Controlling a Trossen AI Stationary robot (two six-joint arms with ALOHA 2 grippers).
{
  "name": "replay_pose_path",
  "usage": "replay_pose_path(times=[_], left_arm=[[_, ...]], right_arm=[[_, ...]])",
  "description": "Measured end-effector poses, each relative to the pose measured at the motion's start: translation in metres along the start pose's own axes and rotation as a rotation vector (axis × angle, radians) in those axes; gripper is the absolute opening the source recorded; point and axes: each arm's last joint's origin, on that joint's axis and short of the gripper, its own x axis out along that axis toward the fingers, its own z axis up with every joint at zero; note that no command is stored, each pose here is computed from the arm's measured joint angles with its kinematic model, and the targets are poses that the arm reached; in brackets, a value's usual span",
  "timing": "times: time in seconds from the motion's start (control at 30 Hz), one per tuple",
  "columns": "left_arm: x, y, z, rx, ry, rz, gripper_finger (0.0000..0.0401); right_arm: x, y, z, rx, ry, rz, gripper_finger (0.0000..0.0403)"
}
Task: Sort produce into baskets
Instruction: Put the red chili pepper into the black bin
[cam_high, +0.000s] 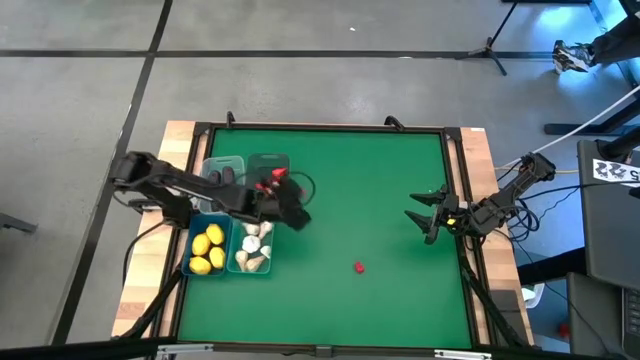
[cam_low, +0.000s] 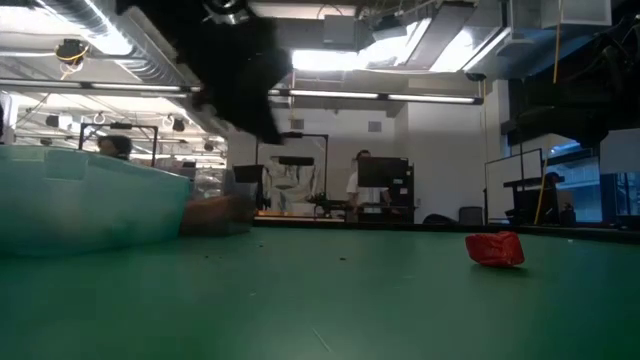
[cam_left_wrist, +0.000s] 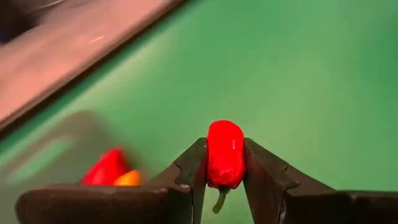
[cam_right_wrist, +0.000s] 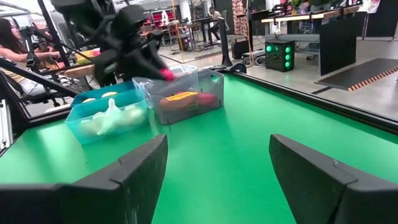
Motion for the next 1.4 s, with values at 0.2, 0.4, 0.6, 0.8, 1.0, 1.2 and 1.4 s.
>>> replay_pose_path(times=[0.2, 0.4, 0.6, 0.8, 1.0, 1.2, 1.4], left_arm=[[-0.007, 0.039, -0.004, -0.142, 0.106, 0.22, 0.0086], [0.004, 0.056, -0.012, -0.179, 0.196, 0.353, 0.0088], [0.01, 0.06, -0.012, -0.155, 0.222, 0.366, 0.0143], [0.01, 0.06, -0.012, -0.136, 0.226, 0.361, 0.022], [0.011, 0.052, -0.008, -0.119, 0.184, 0.301, 0.025], [0.01, 0.023, 0.006, -0.054, 0.126, -0.028, 0.0247], [-0.009, -0.014, 0.028, 0.046, -0.102, -0.44, 0.0247]], right_arm=[[0.0, 0.0, 0.0, -0.002, 0.001, -0.001, 0.028], [0.0, 0.0, 0.0, -0.004, 0.002, -0.001, 0.028], [0.0, 0.0, 0.0, -0.004, 0.002, -0.001, 0.028], [0.0, 0.0, 0.0, -0.004, 0.002, -0.001, 0.028], [0.0, 0.0, 0.0, -0.004, 0.002, -0.001, 0.028], [0.0, 0.0, 0.0, -0.004, 0.002, -0.001, 0.028], [0.0, 0.0, 0.0, -0.004, 0.002, -0.001, 0.028]])
